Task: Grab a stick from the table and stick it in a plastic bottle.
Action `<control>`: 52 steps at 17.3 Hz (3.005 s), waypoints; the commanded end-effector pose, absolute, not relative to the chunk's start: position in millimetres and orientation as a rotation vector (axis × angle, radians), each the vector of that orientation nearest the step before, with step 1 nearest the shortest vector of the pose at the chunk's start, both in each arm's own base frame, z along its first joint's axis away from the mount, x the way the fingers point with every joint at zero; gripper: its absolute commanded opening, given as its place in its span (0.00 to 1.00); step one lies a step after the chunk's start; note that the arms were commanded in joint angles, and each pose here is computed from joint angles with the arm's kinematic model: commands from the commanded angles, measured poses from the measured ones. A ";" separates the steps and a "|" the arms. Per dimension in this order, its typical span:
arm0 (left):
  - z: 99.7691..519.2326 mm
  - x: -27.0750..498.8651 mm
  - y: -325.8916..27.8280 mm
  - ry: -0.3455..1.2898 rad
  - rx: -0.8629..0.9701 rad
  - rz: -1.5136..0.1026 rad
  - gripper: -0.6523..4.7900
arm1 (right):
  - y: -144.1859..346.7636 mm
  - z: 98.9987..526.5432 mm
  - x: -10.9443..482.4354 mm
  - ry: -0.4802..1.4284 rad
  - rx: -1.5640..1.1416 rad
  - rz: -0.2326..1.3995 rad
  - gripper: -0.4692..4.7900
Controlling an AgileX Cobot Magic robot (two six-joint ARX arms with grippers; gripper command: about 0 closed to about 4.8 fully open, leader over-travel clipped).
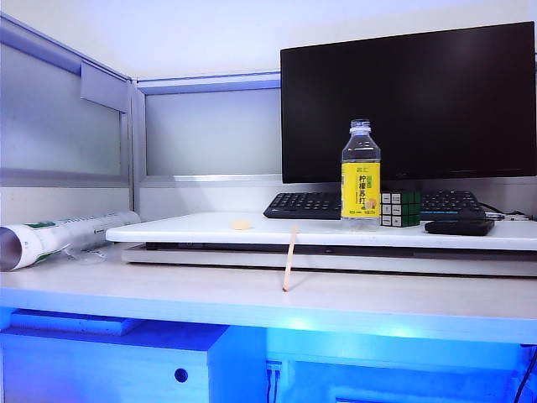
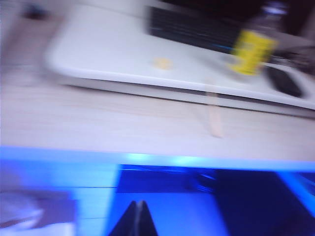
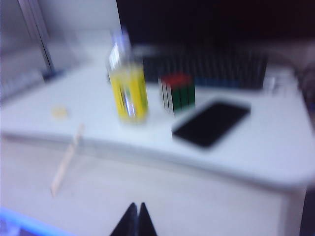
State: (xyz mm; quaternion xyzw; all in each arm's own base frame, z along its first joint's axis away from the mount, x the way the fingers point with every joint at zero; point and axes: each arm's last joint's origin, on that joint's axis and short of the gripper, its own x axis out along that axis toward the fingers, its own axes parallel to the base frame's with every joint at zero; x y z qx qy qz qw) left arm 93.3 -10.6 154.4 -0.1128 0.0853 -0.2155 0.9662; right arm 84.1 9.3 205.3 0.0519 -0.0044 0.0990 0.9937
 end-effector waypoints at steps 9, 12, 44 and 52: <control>155.1 89.0 -17.1 0.200 -0.243 -0.702 0.11 | 14.8 254.5 85.0 0.053 0.238 0.382 0.09; 155.1 89.0 -17.1 0.201 -0.243 -0.702 0.11 | 17.0 269.7 97.2 0.075 0.279 0.420 0.22; 154.9 89.0 -17.1 0.199 -0.236 -0.702 0.11 | 176.7 151.5 409.6 0.841 0.515 0.548 1.00; 154.9 89.0 -17.1 0.199 -0.236 -0.703 0.11 | 181.8 135.1 417.7 0.832 0.548 0.493 1.00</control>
